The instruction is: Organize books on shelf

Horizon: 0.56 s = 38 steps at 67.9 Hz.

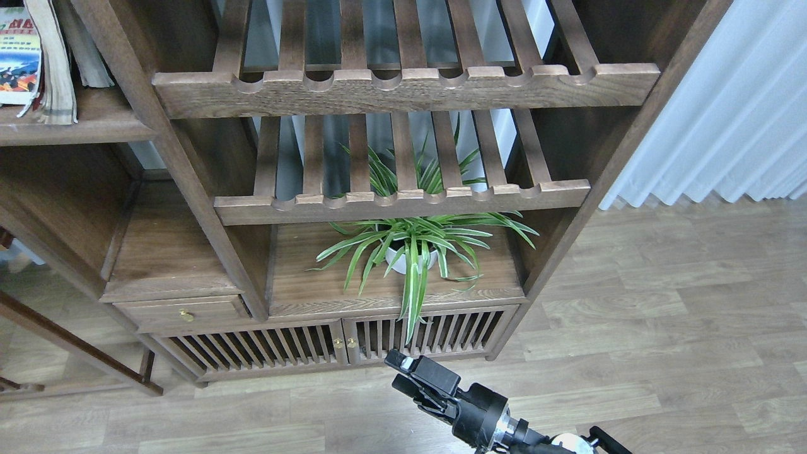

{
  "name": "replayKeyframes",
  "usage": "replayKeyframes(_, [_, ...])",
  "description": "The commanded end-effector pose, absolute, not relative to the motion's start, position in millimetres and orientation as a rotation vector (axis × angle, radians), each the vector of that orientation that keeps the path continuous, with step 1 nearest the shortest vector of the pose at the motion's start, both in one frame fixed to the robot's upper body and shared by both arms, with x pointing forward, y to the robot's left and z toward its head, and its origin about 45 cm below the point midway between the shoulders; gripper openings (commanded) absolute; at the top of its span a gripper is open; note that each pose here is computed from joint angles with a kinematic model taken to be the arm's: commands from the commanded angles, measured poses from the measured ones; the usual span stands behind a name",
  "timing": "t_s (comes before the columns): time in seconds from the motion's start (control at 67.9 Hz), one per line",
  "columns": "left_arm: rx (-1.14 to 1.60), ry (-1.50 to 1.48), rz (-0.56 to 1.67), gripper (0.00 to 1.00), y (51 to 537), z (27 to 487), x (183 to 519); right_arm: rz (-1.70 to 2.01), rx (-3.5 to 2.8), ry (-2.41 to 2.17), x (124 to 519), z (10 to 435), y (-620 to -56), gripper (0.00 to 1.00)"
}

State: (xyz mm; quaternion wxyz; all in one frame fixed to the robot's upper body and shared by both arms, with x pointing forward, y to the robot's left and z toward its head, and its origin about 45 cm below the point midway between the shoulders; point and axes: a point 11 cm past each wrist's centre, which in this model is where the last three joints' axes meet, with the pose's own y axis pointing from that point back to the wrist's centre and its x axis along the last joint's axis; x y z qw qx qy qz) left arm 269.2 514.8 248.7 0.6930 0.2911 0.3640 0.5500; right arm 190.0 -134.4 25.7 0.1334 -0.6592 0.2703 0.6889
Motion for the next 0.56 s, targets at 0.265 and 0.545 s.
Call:
replayKeyframes(0.265, [0.078, 1.386, 1.104, 1.00, 380.3, 76.0, 252.7, 1.983, -1.932, 0.785, 198.3, 27.9, -134.8, 1.00])
replayKeyframes(0.545, [-0.147, 1.554, 1.111, 1.00, 305.6, 4.3, 244.8, 1.994, -1.995, 0.835, 207.0, 18.6, -140.3, 1.00])
